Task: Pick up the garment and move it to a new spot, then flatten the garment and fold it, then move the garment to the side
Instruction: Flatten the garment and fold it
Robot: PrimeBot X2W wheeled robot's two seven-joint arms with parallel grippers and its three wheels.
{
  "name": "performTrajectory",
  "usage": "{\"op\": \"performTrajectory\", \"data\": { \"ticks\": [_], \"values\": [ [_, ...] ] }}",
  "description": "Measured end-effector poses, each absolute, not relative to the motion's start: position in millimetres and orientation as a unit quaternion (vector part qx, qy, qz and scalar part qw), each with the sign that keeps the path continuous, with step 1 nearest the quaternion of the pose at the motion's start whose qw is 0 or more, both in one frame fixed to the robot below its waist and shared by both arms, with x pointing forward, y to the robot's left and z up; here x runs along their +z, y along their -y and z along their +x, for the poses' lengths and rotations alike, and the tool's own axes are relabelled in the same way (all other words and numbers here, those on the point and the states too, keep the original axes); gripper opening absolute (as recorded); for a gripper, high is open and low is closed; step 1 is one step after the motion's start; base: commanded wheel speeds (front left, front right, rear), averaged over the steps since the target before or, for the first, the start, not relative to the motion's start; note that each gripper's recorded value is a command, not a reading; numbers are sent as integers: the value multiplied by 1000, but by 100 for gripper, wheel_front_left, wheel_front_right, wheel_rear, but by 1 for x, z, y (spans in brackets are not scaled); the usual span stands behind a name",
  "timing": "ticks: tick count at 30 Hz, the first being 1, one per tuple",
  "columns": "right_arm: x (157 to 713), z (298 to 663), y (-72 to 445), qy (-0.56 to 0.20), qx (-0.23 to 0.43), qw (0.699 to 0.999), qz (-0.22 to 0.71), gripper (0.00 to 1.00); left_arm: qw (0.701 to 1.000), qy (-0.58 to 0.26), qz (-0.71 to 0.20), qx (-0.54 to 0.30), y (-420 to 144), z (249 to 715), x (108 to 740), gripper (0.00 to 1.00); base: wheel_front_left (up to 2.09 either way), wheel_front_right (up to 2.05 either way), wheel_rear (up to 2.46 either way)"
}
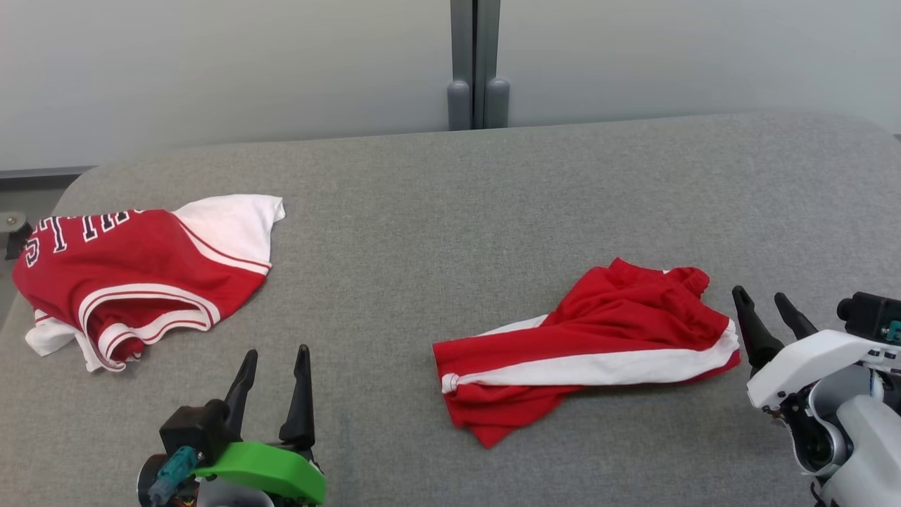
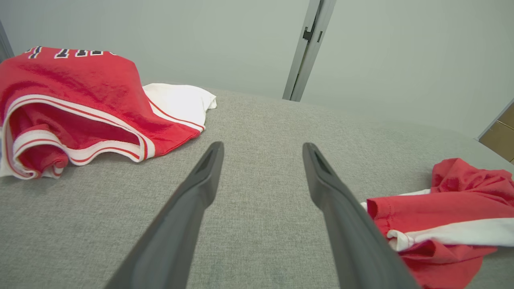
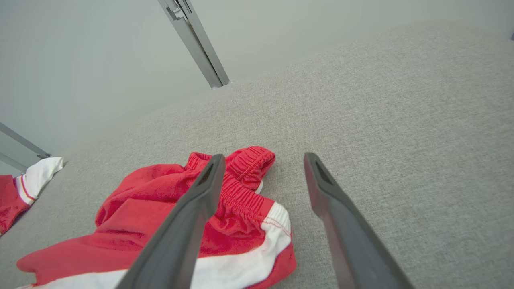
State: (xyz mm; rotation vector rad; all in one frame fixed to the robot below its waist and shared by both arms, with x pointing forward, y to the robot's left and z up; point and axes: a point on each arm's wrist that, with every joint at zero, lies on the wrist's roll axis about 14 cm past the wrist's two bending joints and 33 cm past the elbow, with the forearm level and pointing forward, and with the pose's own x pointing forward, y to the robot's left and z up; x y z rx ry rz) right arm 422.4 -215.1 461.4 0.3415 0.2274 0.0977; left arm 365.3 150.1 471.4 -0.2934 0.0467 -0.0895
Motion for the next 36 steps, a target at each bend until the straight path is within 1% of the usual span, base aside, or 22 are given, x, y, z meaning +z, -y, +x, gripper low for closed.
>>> {"op": "performTrajectory", "data": {
  "ticks": [4, 8, 9, 10, 12, 18, 22, 36],
  "values": [
    [487, 419, 206, -37, 48, 980, 190, 100, 988, -6, -147, -44, -152, 364, 482, 100, 0, 0, 0],
    [495, 407, 205, -8, 44, 983, 176, 100, 988, 27, -149, -31, -162, 366, 502, 100, 0, 0, 0],
    [501, 404, 204, 6, 42, 983, 178, 100, 988, 37, -146, -27, -165, 366, 507, 100, 0, 0, 0],
    [517, 401, 201, 36, 47, 985, 160, 100, 988, 55, -140, -20, -171, 367, 518, 100, 0, 0, 0],
    [525, 395, 202, 54, 44, 988, 140, 100, 988, 68, -134, -18, -174, 366, 525, 100, 0, 0, 0],
    [535, 381, 209, 80, 26, 992, 99, 100, 990, 74, -117, -12, -177, 361, 528, 100, 0, 0, 0],
    [526, 375, 211, 67, 23, 995, 76, 100, 991, 61, -116, -11, -175, 358, 519, 100, 0, 0, 0],
    [527, 380, 215, 68, 19, 995, 66, 100, 992, 36, -119, -19, -168, 355, 503, 100, 0, 0, 0]
  ]
}}
